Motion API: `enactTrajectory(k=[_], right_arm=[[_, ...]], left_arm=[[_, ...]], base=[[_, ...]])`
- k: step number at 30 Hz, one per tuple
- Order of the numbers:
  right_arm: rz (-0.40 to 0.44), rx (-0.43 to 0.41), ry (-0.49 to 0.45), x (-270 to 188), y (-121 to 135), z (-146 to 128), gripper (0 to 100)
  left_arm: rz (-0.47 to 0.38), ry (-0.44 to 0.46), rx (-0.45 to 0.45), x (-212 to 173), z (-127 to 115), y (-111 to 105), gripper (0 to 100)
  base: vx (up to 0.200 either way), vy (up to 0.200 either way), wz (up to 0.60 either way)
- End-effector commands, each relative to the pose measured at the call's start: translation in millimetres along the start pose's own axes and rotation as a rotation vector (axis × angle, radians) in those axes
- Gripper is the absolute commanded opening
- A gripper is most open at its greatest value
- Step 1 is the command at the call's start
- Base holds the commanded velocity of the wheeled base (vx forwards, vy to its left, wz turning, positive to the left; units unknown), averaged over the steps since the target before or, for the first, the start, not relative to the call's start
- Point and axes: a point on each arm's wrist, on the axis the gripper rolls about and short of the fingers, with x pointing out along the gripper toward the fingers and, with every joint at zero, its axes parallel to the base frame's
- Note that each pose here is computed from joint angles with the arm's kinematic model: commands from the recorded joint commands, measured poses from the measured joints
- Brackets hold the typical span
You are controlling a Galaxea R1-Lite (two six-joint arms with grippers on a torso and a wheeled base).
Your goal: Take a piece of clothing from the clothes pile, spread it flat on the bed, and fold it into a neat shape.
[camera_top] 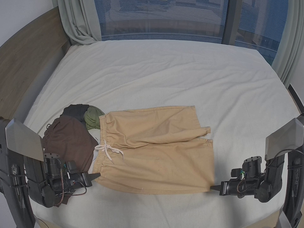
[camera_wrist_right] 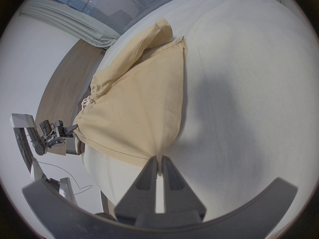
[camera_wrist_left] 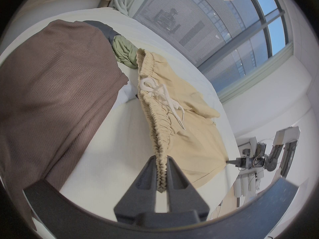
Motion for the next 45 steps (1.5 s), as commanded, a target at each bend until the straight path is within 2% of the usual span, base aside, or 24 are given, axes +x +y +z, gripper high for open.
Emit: enactTrajectory(k=[1, 11, 22, 29, 34, 38, 45], right_arm=[[-0.007, -0.011, 0.008, -14, 4, -3, 0], [-0.025, -0.082, 0.070, -26, 4, -19, 0], [-0.027, -0.094, 0.062, -30, 4, -19, 0], [0.000, -0.114, -0.013, -40, 14, -7, 0], [0.028, -0.099, -0.083, -47, 22, 5, 0], [0.063, -0.093, -0.180, -51, 31, 26, 0], [0.110, -0.098, -0.288, -49, 41, 53, 0]], left_arm=[[0.013, 0.039, 0.024, -13, -9, -4, 0], [0.042, 0.108, 0.050, -27, -24, -4, 0], [0.048, 0.157, 0.081, -26, -34, 0, 0], [0.025, 0.067, 0.105, -21, -16, -3, 0], [-0.003, 0.012, 0.061, -18, -4, -11, 0], [-0.034, -0.061, 0.020, -11, 12, -20, 0], [-0.044, -0.097, 0.011, -6, 21, -20, 0]], base=[[0.000, 0.000, 0.00], [0.000, 0.000, 0.00], [0.000, 0.000, 0.00], [0.000, 0.000, 0.00], [0.000, 0.000, 0.00], [0.000, 0.000, 0.00], [0.000, 0.000, 0.00]])
